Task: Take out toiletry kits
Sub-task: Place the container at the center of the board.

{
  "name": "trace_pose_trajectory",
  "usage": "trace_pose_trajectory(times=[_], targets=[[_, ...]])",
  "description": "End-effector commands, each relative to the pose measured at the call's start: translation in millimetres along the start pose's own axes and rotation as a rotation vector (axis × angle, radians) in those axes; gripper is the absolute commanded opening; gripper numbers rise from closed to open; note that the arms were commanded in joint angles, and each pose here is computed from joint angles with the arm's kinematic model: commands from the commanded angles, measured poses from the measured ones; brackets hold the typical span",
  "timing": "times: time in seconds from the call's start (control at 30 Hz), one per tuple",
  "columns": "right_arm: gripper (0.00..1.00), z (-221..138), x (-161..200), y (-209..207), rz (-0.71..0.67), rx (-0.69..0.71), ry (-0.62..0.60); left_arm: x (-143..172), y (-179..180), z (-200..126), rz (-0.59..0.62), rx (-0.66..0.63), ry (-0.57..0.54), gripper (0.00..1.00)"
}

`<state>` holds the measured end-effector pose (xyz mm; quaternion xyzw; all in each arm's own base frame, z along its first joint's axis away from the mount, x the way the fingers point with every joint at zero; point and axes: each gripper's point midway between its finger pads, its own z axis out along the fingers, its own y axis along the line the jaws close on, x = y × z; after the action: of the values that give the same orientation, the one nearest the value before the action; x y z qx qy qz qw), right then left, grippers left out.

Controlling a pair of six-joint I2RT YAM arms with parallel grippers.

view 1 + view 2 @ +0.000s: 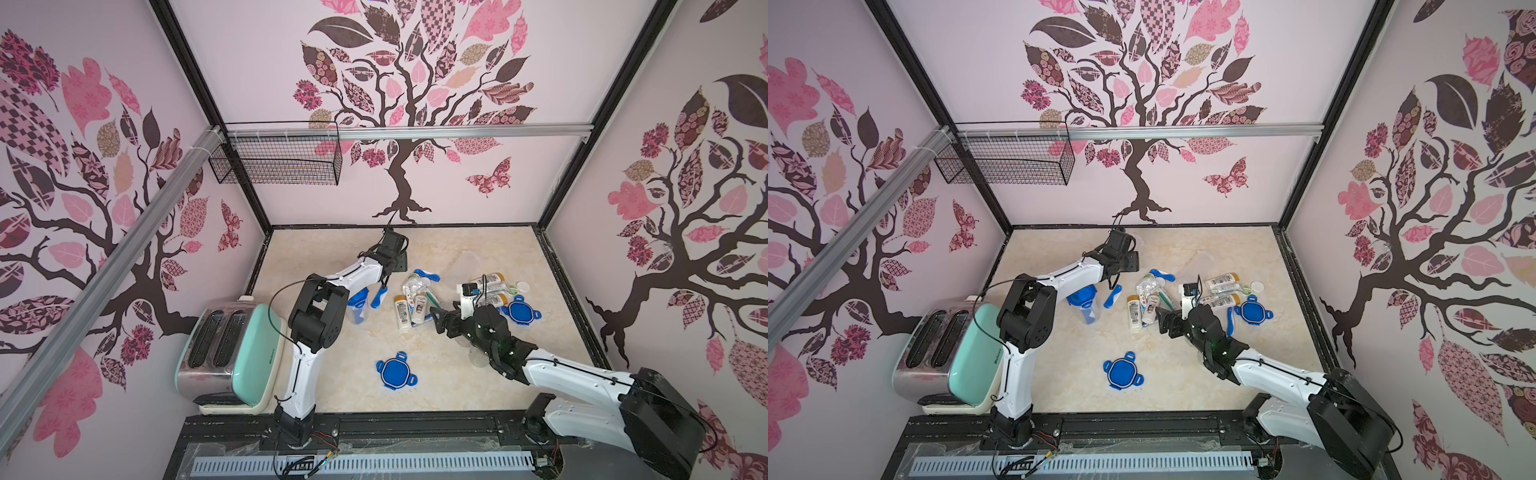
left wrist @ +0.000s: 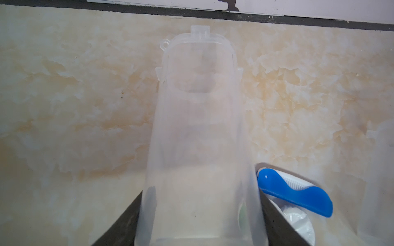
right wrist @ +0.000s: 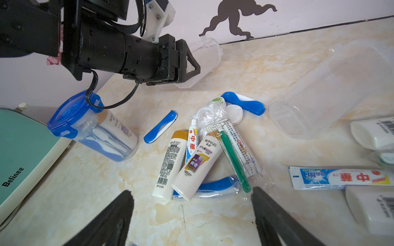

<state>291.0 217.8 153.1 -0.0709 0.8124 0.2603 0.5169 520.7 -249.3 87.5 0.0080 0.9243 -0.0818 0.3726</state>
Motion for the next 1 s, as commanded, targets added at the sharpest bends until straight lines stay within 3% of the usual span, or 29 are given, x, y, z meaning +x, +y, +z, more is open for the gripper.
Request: trace_pose_trajectory(times=[0.0, 0.43, 0.87, 0.97], targets=[[0.9, 2, -3, 5, -0.004, -0.018, -0.005, 32, 2, 19, -0.008, 0.008, 0.072, 0.46], [0.9, 6, 2, 9, -0.007, -0.038, 0.025, 57, 8, 27, -0.019, -0.005, 0.143, 0.71], [0.9, 8, 3, 10, -0.011, -0.041, 0.035, 60, 5, 23, -0.008, 0.01, 0.184, 0.77], [0.9, 9, 4, 10, -0.01, -0.042, 0.038, 53, 3, 14, -0.013, 0.015, 0.171, 0.83]])
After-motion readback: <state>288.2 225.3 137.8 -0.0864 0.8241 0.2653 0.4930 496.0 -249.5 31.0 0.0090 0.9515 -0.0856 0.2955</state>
